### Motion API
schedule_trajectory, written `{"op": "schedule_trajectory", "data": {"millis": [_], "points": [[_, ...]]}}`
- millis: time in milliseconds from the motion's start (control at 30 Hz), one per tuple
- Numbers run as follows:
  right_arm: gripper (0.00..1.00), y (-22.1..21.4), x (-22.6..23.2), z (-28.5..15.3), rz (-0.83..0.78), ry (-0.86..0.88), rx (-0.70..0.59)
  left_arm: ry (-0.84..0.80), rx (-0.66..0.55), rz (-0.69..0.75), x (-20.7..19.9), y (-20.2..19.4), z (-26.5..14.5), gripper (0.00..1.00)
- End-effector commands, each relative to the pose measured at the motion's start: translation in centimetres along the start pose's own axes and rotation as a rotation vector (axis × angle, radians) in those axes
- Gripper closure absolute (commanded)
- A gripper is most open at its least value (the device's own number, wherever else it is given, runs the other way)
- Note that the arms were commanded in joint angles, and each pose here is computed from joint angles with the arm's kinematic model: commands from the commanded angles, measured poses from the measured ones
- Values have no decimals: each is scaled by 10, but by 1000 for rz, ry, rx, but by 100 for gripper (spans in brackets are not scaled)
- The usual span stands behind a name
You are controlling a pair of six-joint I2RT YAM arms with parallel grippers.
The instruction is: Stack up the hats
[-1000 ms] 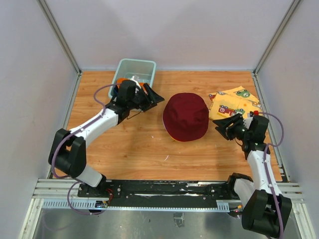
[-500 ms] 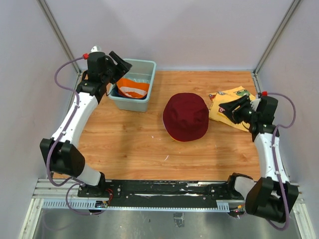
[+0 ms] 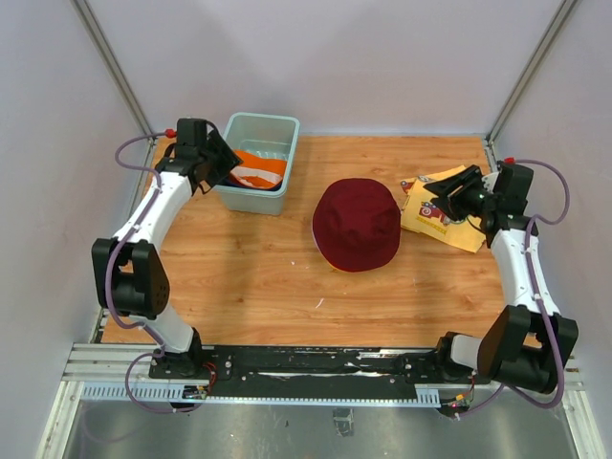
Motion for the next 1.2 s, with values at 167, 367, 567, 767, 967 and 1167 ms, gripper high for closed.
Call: {"op": "schedule_trajectory", "data": {"millis": [167, 367, 567, 767, 967, 1167], "points": [[50, 6, 9, 8, -29, 22, -14, 15, 27, 13, 8, -5, 20, 39], [50, 4, 7, 12, -28, 24, -7, 0, 19, -3, 4, -1, 27, 41], [50, 4, 6, 16, -29, 24, 2, -11, 56, 5, 3, -8, 38, 49], [50, 4, 5, 21, -21, 27, 12, -20, 100, 27, 6, -20, 46, 72], [50, 3, 6, 23, -23, 30, 16, -44, 56, 40, -3, -5, 37, 100], [50, 2, 13, 23, -33, 40, 16, -93, -163, 70, -33, 55, -3, 99]]}}
Point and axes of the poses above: each gripper's point midway between its finger pads, its own z axis out along the fingers, its own x axis along the line the jaws close on, y = z × x, the point moved 1 cm from there along -z, back along the fingers, and after that the axes turned 8 degrees about z, right-handed, at the moved point
